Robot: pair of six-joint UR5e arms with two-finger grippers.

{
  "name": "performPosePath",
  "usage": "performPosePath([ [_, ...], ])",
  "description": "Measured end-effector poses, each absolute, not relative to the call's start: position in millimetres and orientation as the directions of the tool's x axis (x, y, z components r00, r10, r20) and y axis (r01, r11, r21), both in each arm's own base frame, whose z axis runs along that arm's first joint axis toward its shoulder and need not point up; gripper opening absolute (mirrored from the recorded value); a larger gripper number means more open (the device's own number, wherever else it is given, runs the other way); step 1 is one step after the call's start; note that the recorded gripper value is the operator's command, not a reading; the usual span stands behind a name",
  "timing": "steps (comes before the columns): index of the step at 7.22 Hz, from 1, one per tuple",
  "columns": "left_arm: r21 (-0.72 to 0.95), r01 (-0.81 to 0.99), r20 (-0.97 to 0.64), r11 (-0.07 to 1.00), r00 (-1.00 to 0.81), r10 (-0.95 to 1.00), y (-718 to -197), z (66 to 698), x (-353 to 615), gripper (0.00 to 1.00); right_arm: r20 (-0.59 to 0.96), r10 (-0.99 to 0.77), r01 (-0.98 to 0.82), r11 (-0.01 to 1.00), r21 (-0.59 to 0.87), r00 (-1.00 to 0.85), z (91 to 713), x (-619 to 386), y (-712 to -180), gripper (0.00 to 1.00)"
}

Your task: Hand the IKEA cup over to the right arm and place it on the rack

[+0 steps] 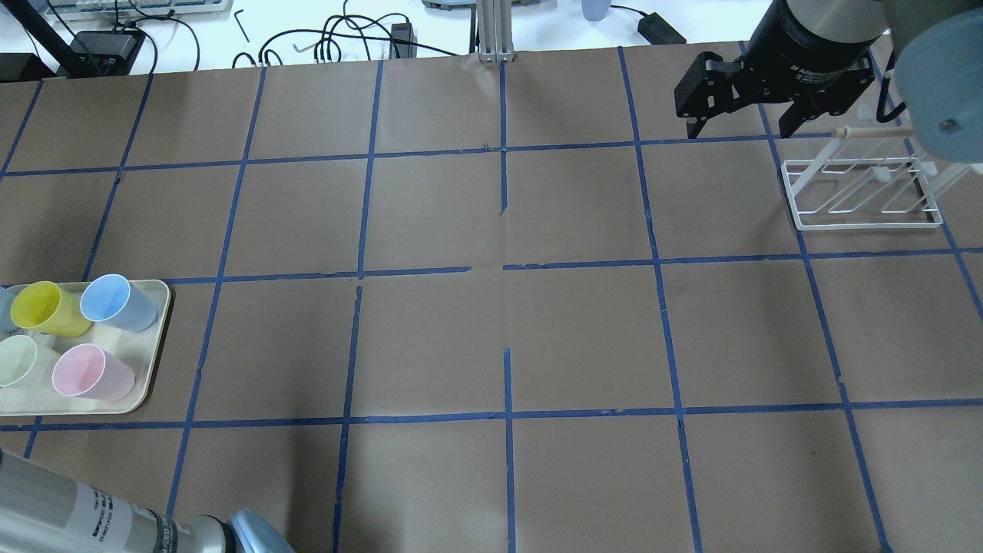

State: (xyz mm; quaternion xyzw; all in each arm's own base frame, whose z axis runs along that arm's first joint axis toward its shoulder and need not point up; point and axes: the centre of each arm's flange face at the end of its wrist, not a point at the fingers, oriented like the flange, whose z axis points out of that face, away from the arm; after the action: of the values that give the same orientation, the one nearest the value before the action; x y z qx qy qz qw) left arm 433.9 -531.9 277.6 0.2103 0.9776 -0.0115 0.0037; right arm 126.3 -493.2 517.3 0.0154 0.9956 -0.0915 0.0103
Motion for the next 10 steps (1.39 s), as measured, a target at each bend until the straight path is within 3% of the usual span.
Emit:
performPosePath([
  [5, -0.022, 0.428, -0.004, 0.903, -0.904, 0.428, -525.4, 251.9, 487.6, 1.0, -0.026, 0.026, 0.03, 0.983, -0.182, -0.999, 516.9, 127.5, -493.1, 1.0],
  [6, -0.018, 0.427, 0.008, 0.904, -0.904, 0.428, -524.4, 245.1, 488.1, 0.96, -0.026, 0.026, 0.03, 0.983, -0.182, -0.999, 516.9, 127.6, -493.0, 1.0],
  [8, -0.012, 0.431, 0.033, 0.903, -0.902, 0.431, -524.4, 234.9, 484.5, 0.75, -0.026, 0.026, 0.03, 0.983, -0.182, -0.999, 516.9, 127.7, -493.0, 1.0],
  [10, -0.007, 0.432, 0.054, 0.902, -0.901, 0.431, -523.9, 229.8, 482.6, 0.22, -0.026, 0.026, 0.031, 0.983, -0.181, -0.999, 517.1, 127.3, -492.7, 1.0],
])
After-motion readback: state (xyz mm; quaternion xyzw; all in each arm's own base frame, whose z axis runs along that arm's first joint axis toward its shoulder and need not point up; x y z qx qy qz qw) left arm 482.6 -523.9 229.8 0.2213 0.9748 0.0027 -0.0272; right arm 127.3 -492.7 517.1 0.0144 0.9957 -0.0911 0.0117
